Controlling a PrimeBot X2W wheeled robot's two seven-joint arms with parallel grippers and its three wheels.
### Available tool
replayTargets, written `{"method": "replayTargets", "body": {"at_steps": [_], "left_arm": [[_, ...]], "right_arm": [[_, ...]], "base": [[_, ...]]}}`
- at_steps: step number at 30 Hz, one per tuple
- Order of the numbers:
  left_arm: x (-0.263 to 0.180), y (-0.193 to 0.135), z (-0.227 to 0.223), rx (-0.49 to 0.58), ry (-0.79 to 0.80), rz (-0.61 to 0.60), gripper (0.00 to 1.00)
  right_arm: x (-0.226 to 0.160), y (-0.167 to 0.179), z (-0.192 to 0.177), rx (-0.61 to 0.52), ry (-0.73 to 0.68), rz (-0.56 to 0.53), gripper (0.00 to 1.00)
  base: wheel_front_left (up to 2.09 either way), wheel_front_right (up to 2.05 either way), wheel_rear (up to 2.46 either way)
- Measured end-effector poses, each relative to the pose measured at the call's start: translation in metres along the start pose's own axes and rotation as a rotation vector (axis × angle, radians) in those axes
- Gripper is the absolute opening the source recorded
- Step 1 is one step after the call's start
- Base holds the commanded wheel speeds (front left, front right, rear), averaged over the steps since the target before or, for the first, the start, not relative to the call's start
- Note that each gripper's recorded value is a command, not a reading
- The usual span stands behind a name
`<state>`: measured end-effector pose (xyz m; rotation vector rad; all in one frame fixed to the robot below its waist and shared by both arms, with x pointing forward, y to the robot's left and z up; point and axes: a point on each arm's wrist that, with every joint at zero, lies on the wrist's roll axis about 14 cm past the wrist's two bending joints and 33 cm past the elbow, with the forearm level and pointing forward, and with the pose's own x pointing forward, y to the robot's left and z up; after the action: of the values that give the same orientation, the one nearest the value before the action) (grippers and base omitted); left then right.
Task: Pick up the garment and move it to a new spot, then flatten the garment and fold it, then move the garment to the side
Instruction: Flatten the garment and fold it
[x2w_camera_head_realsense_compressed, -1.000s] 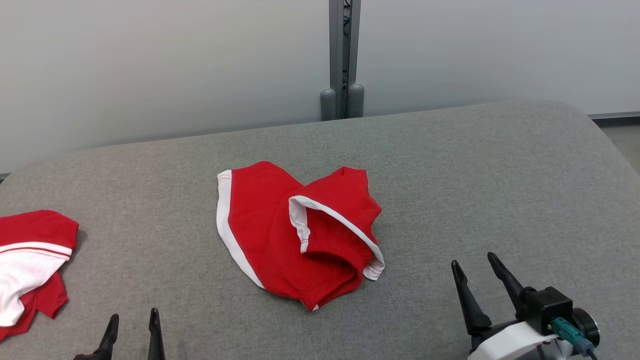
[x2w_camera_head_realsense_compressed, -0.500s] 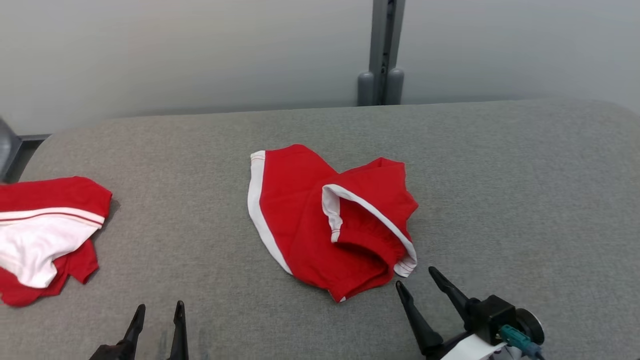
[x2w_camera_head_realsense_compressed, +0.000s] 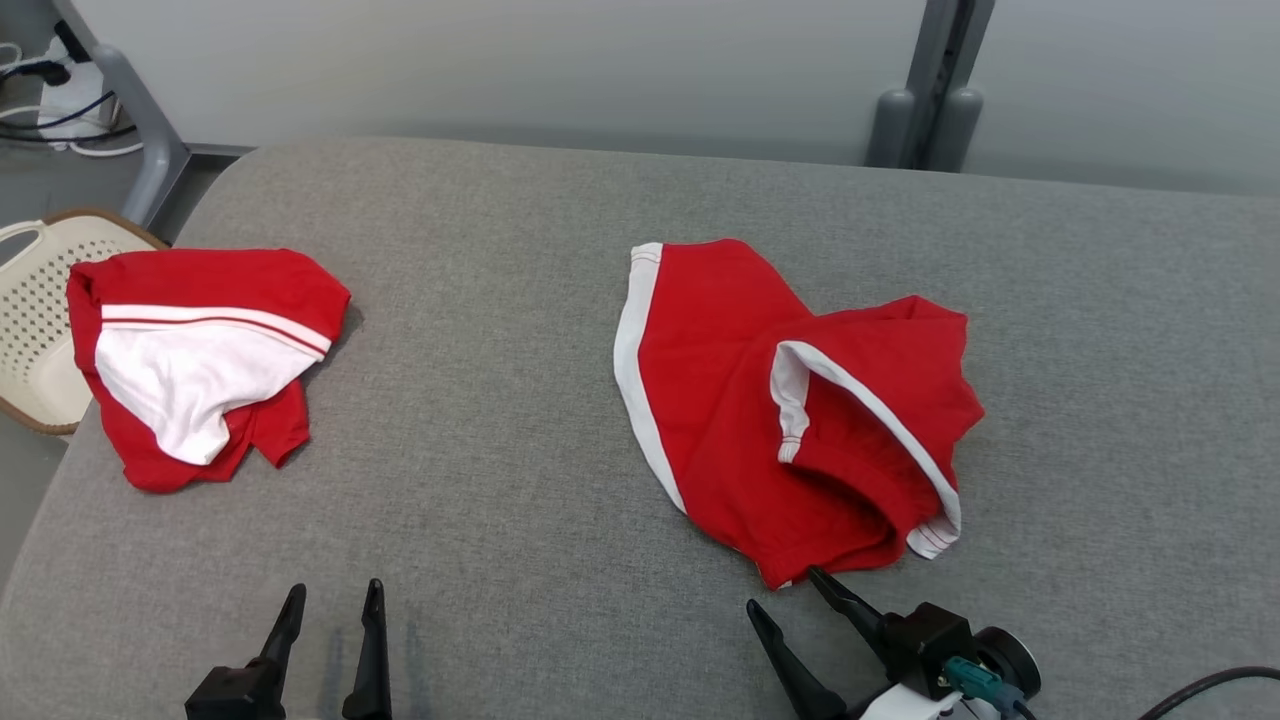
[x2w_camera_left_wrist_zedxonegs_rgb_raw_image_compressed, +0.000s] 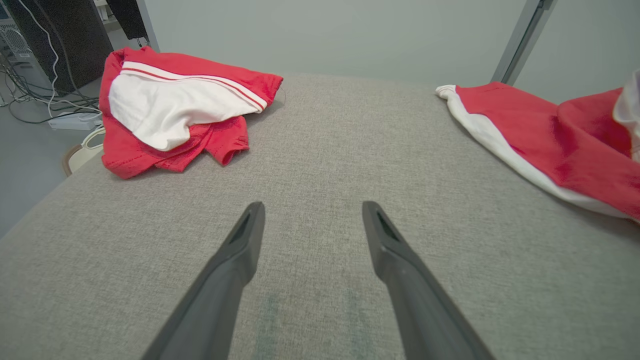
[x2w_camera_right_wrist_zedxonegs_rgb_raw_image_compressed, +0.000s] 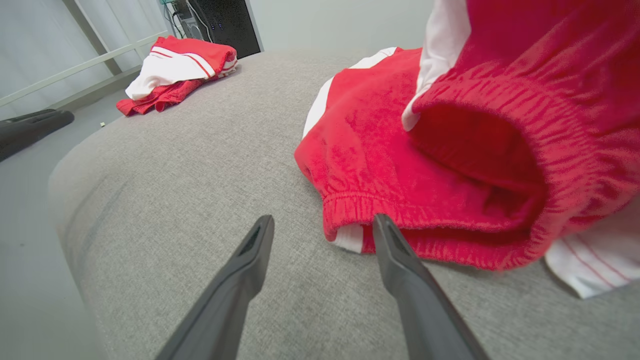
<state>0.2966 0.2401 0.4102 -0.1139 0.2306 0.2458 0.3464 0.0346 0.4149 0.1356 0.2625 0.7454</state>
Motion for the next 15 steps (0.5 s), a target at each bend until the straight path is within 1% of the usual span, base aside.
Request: {"method": "replayTargets", "body": {"at_steps": [8,15], "left_arm": [[0.001,0.008,-0.003,-0.008,0.014,0.035,1.00],[0.004,0.004,-0.006,-0.010,0.027,0.027,1.00]], "right_arm": [[0.013,0.003,-0.014,0.015,0.046,0.037,1.00],[0.015,0.001,-0.019,0.013,0.062,0.041,1.00]], "base": [[0.00,0.00,0.00],[0.00,0.00,0.00]]}}
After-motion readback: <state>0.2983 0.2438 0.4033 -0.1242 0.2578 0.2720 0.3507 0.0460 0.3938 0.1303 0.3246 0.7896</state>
